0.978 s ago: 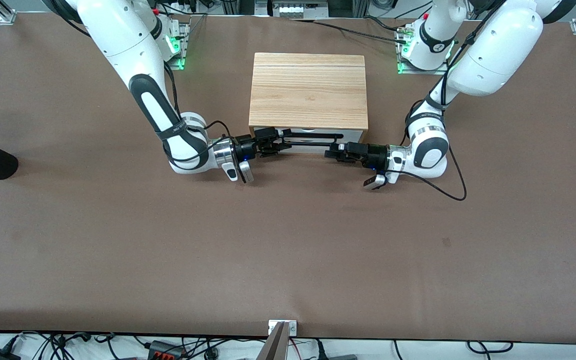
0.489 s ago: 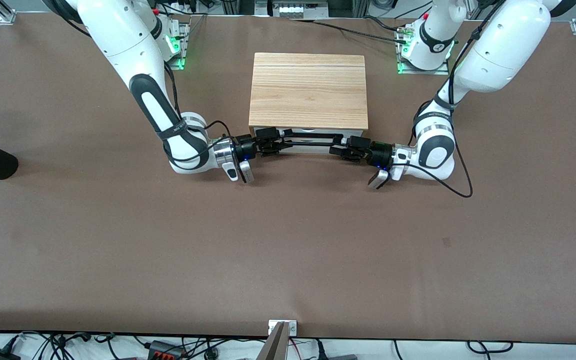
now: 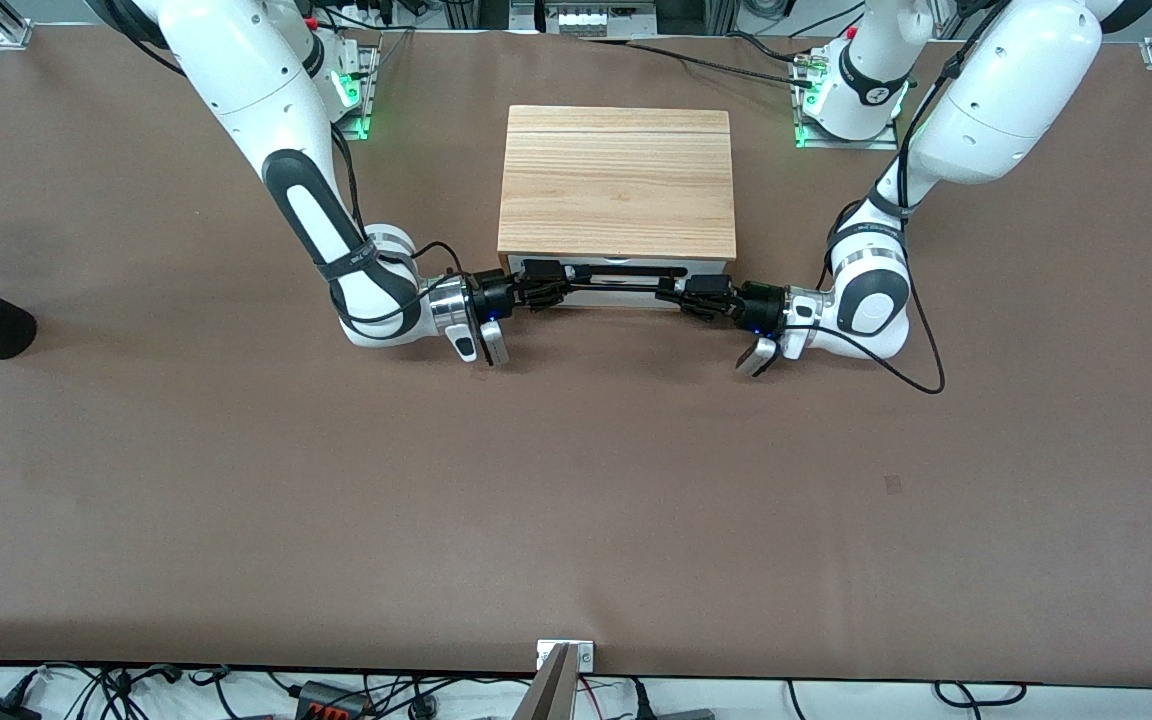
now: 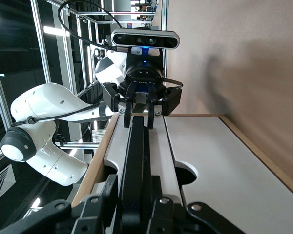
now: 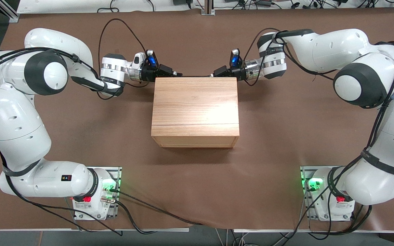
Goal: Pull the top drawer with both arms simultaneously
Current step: 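Close the right gripper and the left gripper on the black handle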
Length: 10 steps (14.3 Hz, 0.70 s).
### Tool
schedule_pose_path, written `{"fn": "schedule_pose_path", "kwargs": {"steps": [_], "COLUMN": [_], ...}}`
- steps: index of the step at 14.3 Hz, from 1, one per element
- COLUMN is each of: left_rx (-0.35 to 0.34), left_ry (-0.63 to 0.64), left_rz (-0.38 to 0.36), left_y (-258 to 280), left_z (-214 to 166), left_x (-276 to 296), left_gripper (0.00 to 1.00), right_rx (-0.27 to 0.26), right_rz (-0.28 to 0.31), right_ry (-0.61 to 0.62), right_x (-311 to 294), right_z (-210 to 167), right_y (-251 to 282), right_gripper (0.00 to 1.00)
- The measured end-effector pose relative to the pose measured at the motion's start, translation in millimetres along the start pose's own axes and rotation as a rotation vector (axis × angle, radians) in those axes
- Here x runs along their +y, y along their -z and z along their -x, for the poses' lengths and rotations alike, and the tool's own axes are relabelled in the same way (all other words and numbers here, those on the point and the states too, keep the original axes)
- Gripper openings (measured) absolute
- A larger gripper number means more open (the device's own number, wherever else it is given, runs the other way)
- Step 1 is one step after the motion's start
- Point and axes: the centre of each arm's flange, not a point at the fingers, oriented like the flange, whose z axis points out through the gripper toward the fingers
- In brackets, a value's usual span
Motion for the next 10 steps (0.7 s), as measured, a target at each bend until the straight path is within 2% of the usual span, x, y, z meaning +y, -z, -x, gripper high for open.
{"fn": "schedule_pose_path", "kwargs": {"steps": [1, 4, 5, 6, 7, 10], "left_rx": [-0.002, -0.008, -0.009, -0.009, -0.010, -0.009], "left_ry": [0.000, 0.006, 0.005, 0.003, -0.002, -0.008], "left_rz": [0.001, 0.002, 0.003, 0.003, 0.003, 0.003], "left_y": [-1.3, -4.2, -4.9, -5.3, -5.5, -5.4], "left_z": [0.5, 3.4, 4.0, 4.3, 4.3, 4.2], "left_x": [0.0, -1.5, -1.7, -1.8, -1.6, -1.3], "left_gripper": [0.31, 0.32, 0.32, 0.25, 0.22, 0.18], "right_rx": [0.001, 0.002, 0.002, 0.002, 0.002, 0.003], "right_rz": [0.001, 0.001, 0.001, 0.001, 0.000, 0.000], "right_ry": [0.001, 0.019, 0.027, 0.033, 0.036, 0.037], "right_x": [0.0, 0.1, 0.2, 0.3, 0.6, 1.1], "right_z": [-0.3, -0.2, -0.2, -0.1, 0.0, 0.2], "right_y": [0.4, 0.1, 0.1, 0.1, 0.1, 0.1], "right_gripper": [0.25, 0.16, 0.16, 0.16, 0.16, 0.16]}}
